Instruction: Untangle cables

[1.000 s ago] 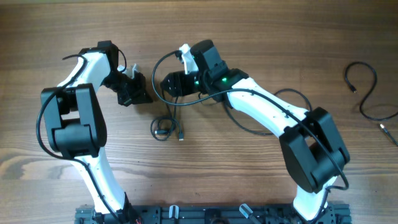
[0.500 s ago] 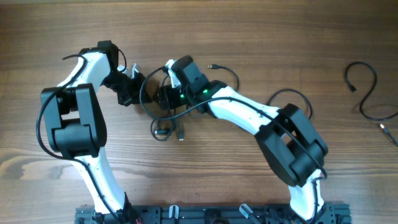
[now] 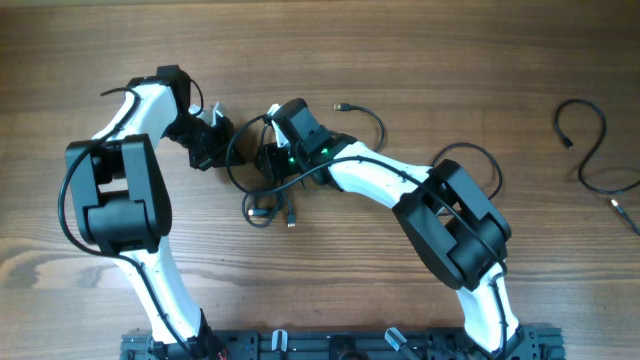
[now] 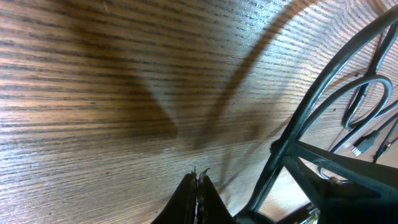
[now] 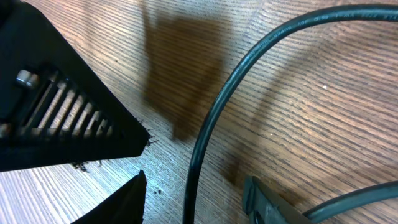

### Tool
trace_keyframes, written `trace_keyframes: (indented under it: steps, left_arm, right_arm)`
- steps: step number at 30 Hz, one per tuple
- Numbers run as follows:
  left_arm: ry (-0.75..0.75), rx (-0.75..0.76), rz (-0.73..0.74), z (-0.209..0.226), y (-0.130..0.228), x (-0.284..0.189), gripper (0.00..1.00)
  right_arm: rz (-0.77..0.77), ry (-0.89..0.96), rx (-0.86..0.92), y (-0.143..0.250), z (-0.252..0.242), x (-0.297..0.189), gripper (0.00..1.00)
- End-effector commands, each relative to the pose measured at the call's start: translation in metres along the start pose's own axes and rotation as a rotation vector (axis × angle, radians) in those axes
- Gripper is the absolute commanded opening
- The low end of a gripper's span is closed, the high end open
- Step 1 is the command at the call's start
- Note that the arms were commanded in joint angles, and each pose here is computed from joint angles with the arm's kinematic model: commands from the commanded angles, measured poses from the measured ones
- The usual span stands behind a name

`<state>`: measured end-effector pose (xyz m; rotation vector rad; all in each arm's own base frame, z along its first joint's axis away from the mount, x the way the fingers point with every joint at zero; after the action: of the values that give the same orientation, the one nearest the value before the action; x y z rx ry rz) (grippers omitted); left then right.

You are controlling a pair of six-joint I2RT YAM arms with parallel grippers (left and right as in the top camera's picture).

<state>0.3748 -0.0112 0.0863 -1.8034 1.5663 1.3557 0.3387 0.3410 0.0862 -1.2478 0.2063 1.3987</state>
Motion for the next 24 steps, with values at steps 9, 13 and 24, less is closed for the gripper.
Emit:
trace_keyframes:
  steps: [9,13,24]
  left_arm:
    - [-0.008,0.001,0.004,0.0010,-0.0006,0.0030,0.05]
    - [-0.008,0.001,0.004,0.0011,-0.0006,0.0030,0.06]
    - [-0.008,0.001,0.004,0.0010,-0.0006,0.0030,0.05]
  right_arm:
    - [0.011,0.015,0.013,0.0048,-0.0052,0.0080,0.30]
    - [0.020,-0.001,0.092,0.0058,-0.0040,0.0080,0.29]
    - [0.031,0.001,0.090,0.0075,-0.0043,0.0080,0.22]
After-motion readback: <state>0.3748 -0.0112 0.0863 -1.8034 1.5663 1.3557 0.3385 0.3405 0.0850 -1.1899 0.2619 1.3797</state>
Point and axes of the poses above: each gripper's point midway between its finger pads, its own x axis out along the fingers, its own z axis along the line the jaws close on, y = z × x, the point moved 9 cm from there along -x, back along the fingers, and after that the axes turned 6 degrees about -x, right-handed, at the moved point
